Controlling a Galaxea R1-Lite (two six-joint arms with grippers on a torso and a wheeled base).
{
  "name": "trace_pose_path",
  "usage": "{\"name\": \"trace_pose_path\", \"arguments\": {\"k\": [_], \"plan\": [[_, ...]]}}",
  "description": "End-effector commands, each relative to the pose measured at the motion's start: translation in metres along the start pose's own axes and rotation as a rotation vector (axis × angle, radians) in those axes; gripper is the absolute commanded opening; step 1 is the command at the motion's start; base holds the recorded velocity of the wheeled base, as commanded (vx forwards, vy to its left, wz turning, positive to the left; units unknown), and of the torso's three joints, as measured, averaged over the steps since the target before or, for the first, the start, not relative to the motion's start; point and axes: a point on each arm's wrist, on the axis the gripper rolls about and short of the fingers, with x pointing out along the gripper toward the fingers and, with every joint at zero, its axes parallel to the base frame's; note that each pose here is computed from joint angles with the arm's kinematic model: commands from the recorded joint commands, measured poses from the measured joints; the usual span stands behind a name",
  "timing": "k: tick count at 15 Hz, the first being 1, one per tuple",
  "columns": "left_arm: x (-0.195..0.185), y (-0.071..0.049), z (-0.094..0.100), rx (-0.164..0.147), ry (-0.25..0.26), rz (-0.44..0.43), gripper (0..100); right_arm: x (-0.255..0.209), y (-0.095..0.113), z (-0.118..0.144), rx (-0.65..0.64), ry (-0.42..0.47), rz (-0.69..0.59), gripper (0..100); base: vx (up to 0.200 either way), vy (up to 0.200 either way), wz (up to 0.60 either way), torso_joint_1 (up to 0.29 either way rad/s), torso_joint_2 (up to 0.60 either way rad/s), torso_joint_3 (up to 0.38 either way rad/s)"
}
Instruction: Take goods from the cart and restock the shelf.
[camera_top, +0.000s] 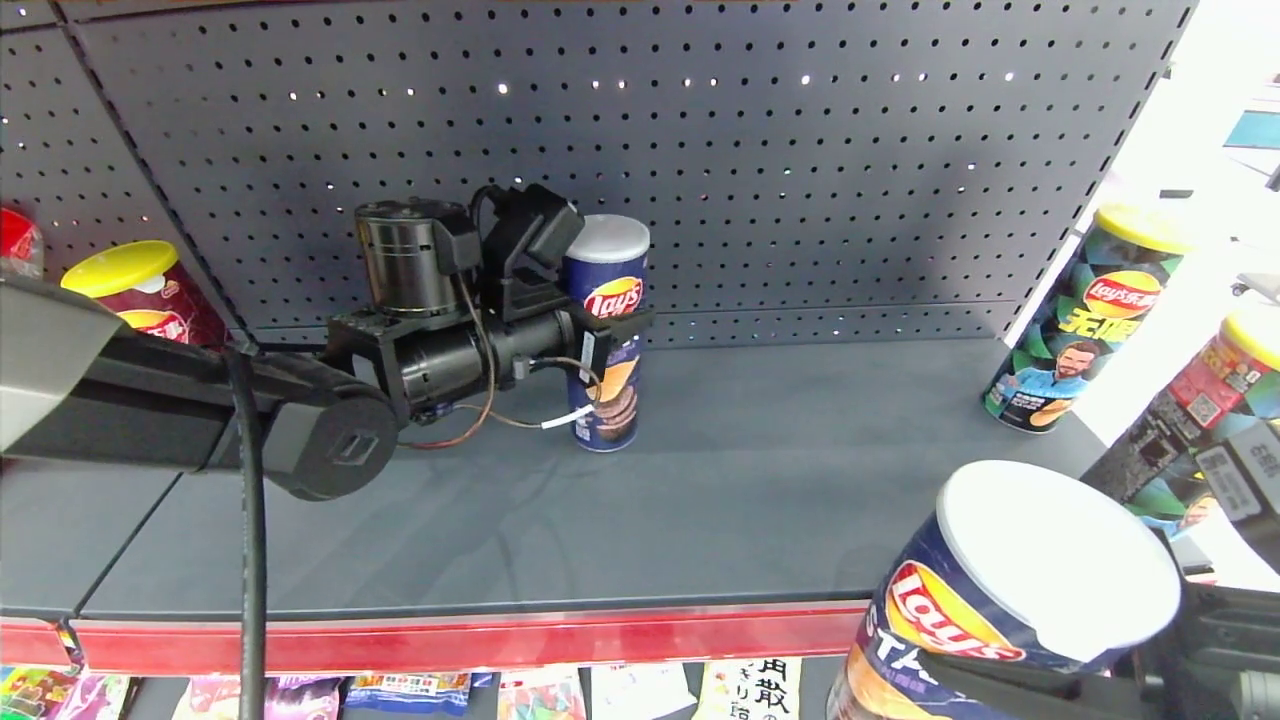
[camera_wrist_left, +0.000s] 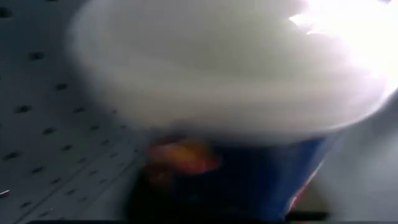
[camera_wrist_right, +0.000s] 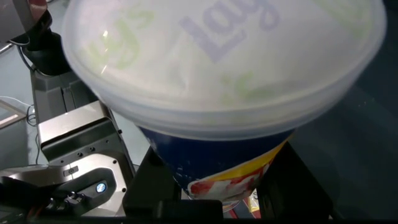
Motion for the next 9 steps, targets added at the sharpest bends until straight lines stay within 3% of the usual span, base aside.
{"name": "trace_pose_path", "arguments": {"k": [1,2,4,7,8,9], "plan": [[0.0,-0.003,-0.001,-0.02,-0.002,-0.031,0,0.0,-0.001,0.0,0.001,0.001,-0.004,0,0.0,0.0,0.0,0.0,0.0,0.0],[-0.001,-0.003,0.001,-0.047,-0.008,-0.056,0,0.0,-0.001,0.0,0.002,0.001,-0.005,0,0.0,0.0,0.0,0.0,0.0,0.0],[-0.008,-0.003,0.01,-0.066,-0.04,-0.112,0,0.0,-0.001,0.0,0.002,0.001,-0.005,0,0.0,0.0,0.0,0.0,0.0,0.0],[-0.018,0.002,0.018,-0.053,-0.082,-0.232,0,0.001,-0.001,0.0,0.002,0.003,-0.003,0,0.0,0.0,0.0,0.0,0.0,0.0],[-0.026,-0.002,0.024,-0.042,-0.106,-0.343,0,0.001,-0.001,0.0,0.002,0.003,-0.003,0,0.0,0.0,0.0,0.0,0.0,0.0],[-0.029,-0.004,0.024,-0.035,-0.111,-0.383,0,0.001,-0.001,0.0,0.001,0.001,-0.002,0,0.0,0.0,0.0,0.0,0.0,0.0]]}}
